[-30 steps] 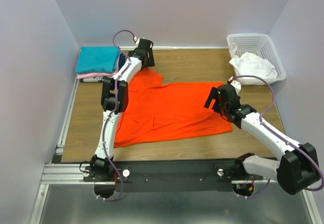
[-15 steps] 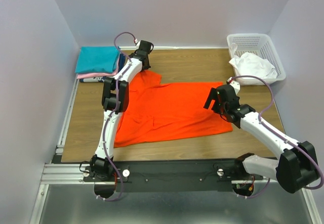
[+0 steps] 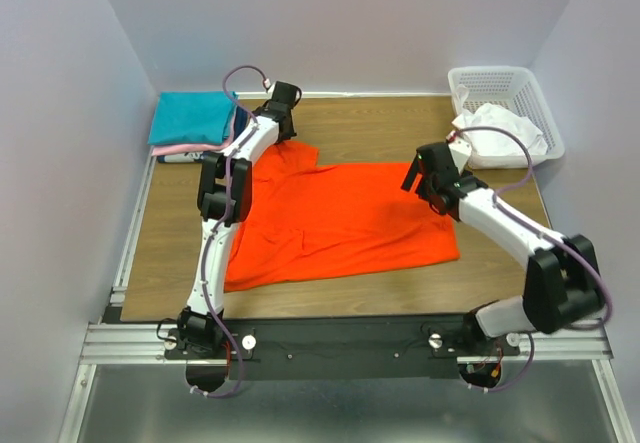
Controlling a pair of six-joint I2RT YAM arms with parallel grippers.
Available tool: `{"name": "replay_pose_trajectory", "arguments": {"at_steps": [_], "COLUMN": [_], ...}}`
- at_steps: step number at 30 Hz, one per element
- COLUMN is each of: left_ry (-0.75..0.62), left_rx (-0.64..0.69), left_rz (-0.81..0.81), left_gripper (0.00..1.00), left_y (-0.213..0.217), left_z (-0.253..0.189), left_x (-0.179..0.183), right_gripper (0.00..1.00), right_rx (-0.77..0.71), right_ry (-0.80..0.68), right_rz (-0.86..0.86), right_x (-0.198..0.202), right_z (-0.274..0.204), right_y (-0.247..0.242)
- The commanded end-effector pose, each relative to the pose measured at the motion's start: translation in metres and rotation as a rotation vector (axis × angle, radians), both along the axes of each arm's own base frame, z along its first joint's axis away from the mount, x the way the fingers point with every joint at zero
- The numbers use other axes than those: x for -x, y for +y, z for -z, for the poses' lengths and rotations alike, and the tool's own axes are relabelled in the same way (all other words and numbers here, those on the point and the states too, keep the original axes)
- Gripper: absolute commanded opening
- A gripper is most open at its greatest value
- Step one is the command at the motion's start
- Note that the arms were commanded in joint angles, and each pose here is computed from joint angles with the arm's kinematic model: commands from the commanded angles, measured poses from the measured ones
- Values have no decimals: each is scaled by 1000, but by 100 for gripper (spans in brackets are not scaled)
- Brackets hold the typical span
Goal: Fold and stack the t-shirts
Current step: Fold the tshirt
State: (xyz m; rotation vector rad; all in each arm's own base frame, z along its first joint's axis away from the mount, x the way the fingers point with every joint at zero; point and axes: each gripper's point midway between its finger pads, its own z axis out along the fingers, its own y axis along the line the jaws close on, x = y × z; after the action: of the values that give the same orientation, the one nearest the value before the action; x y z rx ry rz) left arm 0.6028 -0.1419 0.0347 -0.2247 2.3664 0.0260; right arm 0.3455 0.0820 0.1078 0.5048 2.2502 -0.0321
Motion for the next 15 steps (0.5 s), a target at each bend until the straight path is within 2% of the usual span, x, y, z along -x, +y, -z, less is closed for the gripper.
{"name": "replay_pose_trajectory", "arguments": {"at_steps": [1, 3, 4, 5, 7, 8, 10, 15], "left_ry": [-37, -60, -53, -64, -66, -78, -77, -78], "left_rx": [36, 41, 35, 37, 39, 48, 55, 57], "left_rz": [8, -1, -8, -11, -14, -17, -15, -26], "left_gripper": [0, 0, 0, 0, 0, 0, 0, 0], "left_y": [-3, -2, 1, 2, 2, 2, 1, 4], "left_z": [-31, -42, -39, -47, -47, -52, -55, -56], "left_x": [5, 6, 9, 11, 14, 14, 18, 27], "right_gripper": [100, 100, 100, 100, 99, 98, 97, 94], "right_rx": [82, 102, 131, 125, 176, 184, 215, 286], "right_ry": [-39, -37, 16, -15, 31, 8, 45, 44], "right_rz": [133, 147, 151, 157, 179, 187, 179, 206], "right_x": [-54, -73, -82, -100, -115, -132, -143, -168], "right_z": [-13, -12, 10, -1, 24, 17, 37, 47], "right_y": [-21, -22, -27, -24, -32, -32, -33, -40]}}
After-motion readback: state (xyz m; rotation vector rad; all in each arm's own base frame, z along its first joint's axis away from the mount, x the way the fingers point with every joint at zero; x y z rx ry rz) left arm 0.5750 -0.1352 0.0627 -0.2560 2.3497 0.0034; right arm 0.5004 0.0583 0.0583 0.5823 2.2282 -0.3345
